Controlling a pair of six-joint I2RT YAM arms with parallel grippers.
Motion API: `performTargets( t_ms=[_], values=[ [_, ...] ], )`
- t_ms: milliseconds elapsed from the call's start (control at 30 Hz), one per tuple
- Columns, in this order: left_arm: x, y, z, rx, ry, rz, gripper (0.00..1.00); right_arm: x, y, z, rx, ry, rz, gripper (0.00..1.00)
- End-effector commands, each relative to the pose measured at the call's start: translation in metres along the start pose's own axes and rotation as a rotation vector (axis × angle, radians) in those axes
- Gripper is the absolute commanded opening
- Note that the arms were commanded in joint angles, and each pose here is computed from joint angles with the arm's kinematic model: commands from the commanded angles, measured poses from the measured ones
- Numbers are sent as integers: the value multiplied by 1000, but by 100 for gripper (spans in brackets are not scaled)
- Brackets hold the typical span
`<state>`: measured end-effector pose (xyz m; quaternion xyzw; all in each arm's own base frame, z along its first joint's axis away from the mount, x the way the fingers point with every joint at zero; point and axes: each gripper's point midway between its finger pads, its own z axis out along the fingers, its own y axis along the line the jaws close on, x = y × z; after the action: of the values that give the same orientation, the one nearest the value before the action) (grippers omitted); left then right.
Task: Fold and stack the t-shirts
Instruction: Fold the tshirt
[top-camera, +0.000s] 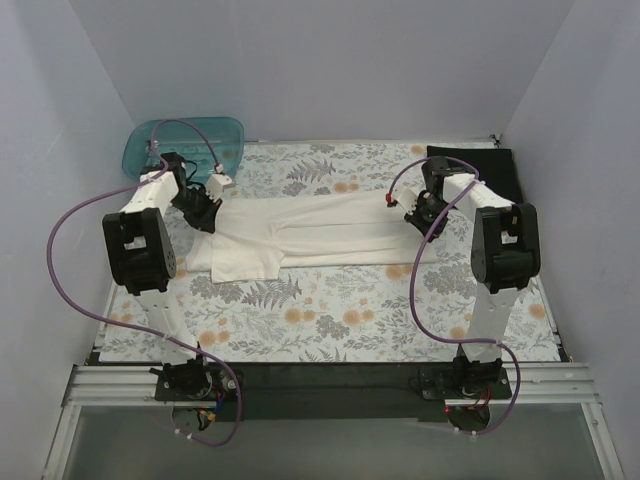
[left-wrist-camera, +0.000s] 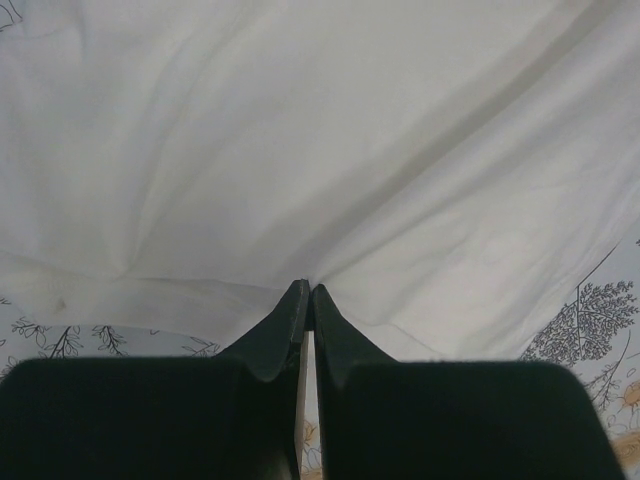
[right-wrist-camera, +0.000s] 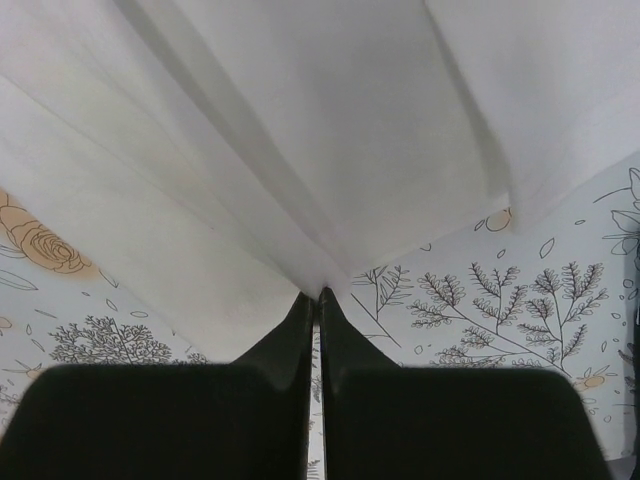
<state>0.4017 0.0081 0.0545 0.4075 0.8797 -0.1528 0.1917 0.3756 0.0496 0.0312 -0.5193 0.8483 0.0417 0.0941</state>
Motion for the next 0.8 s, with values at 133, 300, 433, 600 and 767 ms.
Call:
performTargets(
  t_ms=[133,300,433,600,767],
  values=[
    [-16,9,-22,-30,-81,-81,30,-7,-12,-22,13,-34,102,47],
    [0,-4,-53,22,-160,-273,44,0,-5,-53,-64,-123,307,54],
    [27,-33,-60,40,-180,-392,52,20,18,-56,-148,-137,451,55],
    [50,-48,-48,12,-174,-452,56,27,38,-38,-209,-123,531,55],
    [61,-58,-33,20,-167,-501,56,25,34,-22,-208,-126,587,54]
  ],
)
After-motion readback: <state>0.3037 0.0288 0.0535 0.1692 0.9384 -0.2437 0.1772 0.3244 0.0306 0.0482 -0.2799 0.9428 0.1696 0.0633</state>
